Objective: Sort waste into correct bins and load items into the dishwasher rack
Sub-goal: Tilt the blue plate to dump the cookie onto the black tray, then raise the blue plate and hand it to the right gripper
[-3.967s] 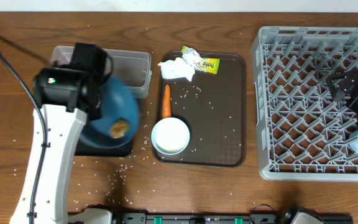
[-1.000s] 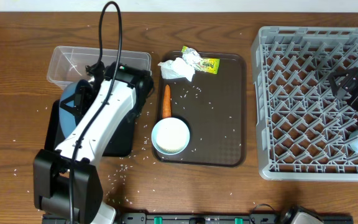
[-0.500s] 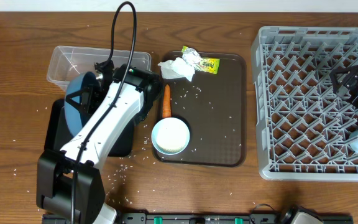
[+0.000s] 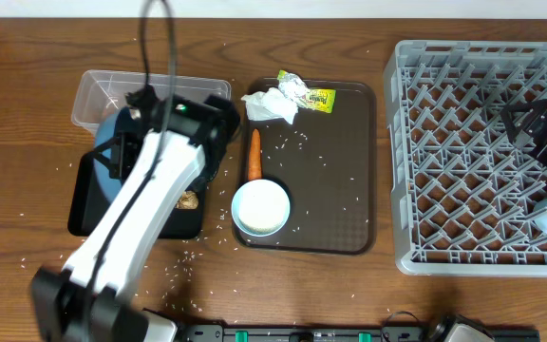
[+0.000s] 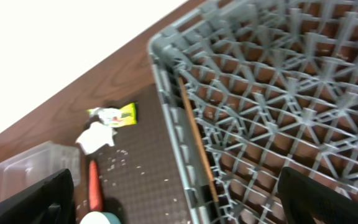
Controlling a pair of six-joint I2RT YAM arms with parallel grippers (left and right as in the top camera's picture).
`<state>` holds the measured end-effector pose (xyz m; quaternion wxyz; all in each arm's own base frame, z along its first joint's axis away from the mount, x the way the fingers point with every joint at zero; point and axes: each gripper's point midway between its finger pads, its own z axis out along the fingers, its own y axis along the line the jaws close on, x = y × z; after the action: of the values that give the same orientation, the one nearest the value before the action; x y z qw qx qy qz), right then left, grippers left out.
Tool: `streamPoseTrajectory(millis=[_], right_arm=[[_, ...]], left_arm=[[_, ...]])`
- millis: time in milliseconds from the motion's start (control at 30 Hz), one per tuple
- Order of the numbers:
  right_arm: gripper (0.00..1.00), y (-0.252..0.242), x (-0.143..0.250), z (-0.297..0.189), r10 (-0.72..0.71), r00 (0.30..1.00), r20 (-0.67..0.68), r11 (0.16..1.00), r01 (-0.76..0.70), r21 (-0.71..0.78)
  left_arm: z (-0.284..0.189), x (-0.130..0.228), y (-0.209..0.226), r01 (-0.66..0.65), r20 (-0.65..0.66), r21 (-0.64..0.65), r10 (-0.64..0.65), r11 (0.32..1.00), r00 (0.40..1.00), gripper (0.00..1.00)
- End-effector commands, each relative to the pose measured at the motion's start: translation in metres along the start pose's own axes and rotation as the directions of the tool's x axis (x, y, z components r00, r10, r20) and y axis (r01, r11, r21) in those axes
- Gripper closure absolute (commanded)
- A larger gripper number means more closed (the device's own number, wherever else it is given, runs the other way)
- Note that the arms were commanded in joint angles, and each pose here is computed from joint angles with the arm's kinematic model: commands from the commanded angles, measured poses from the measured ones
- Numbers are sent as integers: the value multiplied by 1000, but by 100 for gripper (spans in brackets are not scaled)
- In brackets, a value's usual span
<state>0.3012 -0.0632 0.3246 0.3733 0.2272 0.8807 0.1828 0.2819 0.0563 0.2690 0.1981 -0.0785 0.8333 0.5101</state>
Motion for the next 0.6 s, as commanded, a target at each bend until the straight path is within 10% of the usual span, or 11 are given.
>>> streamPoseTrajectory(millis=[0, 133, 267, 567], right_arm=[[3, 29, 6, -2, -80, 997, -21, 986, 76, -147], [3, 57, 12, -2, -125, 991, -35, 956, 111, -271], [4, 100, 23, -7, -221, 975, -33, 876, 184, -445], [6, 160, 68, 6, -469, 883, -27, 750, 383, -539]], left_arm=[[-35, -6, 0, 214, -58, 325, -207, 921, 977, 94], [-104, -45, -48, 292, -122, 782, -324, 551, 938, 94], [-161, -78, -67, 196, -89, 942, -358, 274, 929, 93], [-225, -98, -80, 40, 15, 991, -407, 126, 913, 94]])
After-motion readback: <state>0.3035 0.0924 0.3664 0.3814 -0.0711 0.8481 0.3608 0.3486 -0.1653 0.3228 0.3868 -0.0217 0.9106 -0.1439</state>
